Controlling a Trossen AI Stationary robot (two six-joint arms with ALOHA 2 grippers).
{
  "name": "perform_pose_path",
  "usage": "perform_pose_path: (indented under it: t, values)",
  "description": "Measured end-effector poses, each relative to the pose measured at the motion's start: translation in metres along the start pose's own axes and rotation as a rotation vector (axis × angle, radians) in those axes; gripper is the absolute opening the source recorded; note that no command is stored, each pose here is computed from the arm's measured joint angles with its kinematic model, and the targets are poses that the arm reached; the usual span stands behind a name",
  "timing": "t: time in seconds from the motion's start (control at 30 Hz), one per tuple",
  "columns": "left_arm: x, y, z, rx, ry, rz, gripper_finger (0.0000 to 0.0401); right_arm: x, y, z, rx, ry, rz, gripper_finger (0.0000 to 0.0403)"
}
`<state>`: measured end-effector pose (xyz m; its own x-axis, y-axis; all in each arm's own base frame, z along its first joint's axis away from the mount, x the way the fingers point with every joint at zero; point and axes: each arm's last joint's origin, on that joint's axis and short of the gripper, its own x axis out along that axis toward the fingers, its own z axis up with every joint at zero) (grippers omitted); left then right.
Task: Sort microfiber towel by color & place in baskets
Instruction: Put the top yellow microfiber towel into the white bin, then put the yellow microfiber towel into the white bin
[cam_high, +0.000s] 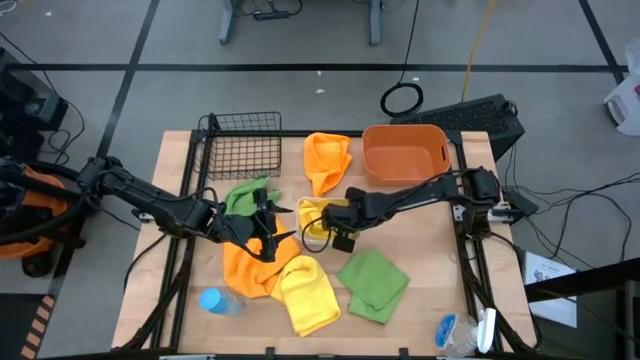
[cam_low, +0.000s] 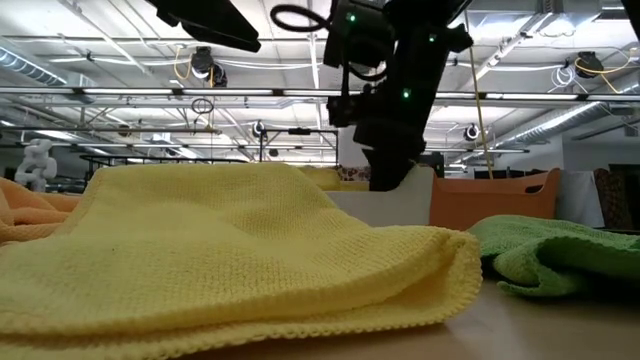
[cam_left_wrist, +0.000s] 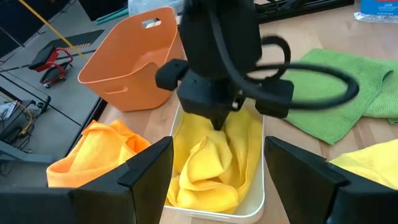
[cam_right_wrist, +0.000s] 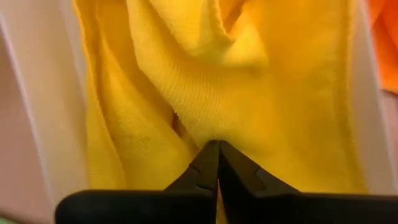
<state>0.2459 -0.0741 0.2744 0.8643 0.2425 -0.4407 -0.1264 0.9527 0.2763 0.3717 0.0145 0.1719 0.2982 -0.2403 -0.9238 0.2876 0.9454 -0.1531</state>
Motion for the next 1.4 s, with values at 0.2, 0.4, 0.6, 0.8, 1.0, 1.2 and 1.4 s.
perform_pose_path:
  t: [0.2, 0.4, 0.6, 0.8, 1.0, 1.2, 1.4]
  values:
    - [0.000, 0.000, 0.000, 0.000, 0.000, 0.000, 0.0258, -0.022, 0.004, 0.000, 0.023, -0.059, -0.003, 0.0028]
    - [0.000, 0.000, 0.000, -0.003, 0.000, 0.000, 0.0258, -0.053, 0.024, -0.004, 0.066, -0.159, 0.041, 0.0077]
    - [0.000, 0.000, 0.000, -0.025, 0.000, 0.000, 0.0258, -0.066, 0.068, -0.017, 0.063, -0.229, 0.138, 0.0119]
    - [0.000, 0.000, 0.000, -0.029, -0.004, 0.000, 0.0258, -0.061, 0.115, -0.030, 0.028, -0.294, 0.213, 0.0155]
    - [0.000, 0.000, 0.000, -0.056, -0.004, 0.000, 0.0258, -0.037, 0.147, -0.037, 0.034, -0.358, 0.219, 0.0211]
    - [0.000, -0.001, 0.000, -0.092, -0.004, -0.004, 0.0258, -0.017, 0.153, -0.040, 0.089, -0.347, 0.187, 0.0289]
    - [-0.001, -0.001, 0.000, -0.126, -0.001, -0.005, 0.0258, 0.007, 0.159, -0.034, 0.153, -0.391, 0.219, 0.0319]
